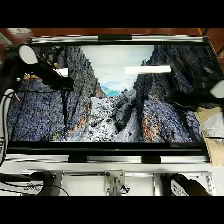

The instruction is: Fold the shirts.

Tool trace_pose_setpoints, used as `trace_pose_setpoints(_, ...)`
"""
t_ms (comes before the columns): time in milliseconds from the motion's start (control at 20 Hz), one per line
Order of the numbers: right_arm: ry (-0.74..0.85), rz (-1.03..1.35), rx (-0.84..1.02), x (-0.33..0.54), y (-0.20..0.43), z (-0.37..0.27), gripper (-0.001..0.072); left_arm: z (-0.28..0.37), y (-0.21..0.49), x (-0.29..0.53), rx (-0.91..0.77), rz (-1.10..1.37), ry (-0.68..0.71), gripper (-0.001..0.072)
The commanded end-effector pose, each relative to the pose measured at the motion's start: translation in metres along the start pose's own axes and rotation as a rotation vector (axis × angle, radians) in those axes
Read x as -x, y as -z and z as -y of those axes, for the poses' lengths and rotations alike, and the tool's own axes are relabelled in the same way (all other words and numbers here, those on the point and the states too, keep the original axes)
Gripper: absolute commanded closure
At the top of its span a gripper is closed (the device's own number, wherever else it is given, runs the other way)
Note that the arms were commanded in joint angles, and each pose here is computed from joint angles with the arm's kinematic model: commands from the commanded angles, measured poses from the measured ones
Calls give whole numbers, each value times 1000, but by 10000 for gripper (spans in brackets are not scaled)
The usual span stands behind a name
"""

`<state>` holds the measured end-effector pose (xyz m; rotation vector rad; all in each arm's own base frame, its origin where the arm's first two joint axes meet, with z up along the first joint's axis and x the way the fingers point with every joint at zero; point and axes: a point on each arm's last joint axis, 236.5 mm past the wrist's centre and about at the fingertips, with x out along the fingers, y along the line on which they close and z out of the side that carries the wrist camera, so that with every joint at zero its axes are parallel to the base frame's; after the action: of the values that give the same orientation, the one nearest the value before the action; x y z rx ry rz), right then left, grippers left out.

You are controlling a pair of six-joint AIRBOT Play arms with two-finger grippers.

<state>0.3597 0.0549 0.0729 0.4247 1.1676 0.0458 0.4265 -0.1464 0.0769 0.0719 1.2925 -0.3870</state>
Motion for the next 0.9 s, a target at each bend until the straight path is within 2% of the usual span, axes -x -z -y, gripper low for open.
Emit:
trace_pose_setpoints(0, -109, 40, 285, -42, 10, -98, 153, 14, 8, -30, -19, -74, -31, 307)
trace_pose_setpoints(100, -56, 47, 406, -57, 11, -105, 153, 22, 8, -31, -39, -74, -28, 307)
trace_pose_setpoints(200, -29, 38, 450, -64, 15, -105, 153, 20, 8, -31, -37, -74, -32, 307)
trace_pose_setpoints(850, -32, 39, 452, -64, 15, -107, 154, 19, -4, -32, -52, -21, -35, 308)
